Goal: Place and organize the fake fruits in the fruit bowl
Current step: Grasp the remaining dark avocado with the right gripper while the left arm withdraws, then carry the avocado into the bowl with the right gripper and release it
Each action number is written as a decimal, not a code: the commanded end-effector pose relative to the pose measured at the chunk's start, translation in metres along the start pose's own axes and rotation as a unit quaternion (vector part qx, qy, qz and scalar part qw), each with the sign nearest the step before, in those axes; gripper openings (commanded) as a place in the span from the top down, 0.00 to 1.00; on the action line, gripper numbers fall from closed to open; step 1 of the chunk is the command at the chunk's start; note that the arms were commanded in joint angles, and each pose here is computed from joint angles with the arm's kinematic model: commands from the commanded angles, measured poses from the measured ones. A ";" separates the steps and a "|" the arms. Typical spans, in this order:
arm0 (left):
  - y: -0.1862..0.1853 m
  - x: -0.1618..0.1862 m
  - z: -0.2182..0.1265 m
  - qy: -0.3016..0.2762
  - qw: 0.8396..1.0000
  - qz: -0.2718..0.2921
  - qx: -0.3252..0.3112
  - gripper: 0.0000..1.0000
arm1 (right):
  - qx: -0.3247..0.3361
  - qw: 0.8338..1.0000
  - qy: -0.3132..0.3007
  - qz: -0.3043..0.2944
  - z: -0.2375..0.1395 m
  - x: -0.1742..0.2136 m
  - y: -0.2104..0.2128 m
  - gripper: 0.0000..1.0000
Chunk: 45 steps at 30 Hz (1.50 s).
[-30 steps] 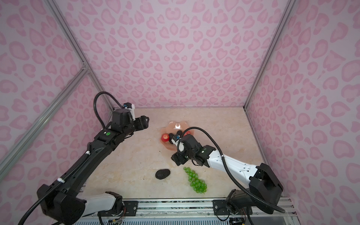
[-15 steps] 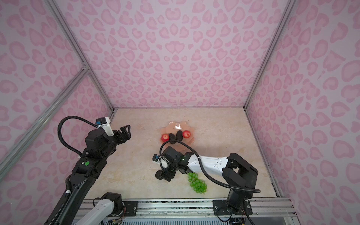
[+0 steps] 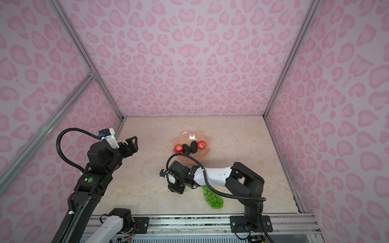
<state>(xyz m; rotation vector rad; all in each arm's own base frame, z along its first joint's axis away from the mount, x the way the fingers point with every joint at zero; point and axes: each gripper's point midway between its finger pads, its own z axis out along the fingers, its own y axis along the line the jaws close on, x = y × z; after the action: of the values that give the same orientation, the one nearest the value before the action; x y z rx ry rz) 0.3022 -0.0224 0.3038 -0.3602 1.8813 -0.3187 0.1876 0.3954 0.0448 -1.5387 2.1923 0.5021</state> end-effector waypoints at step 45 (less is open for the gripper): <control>-0.107 0.056 -0.048 0.159 0.917 0.077 0.356 0.13 | 0.246 0.967 0.056 -0.044 -0.019 -0.049 -0.301 0.46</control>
<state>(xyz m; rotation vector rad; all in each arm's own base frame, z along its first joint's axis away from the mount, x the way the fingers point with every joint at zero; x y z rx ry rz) 0.2499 -0.1404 0.3090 0.3355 1.9499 -0.9672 0.4937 0.3236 0.0779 -1.3507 2.0965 -0.1895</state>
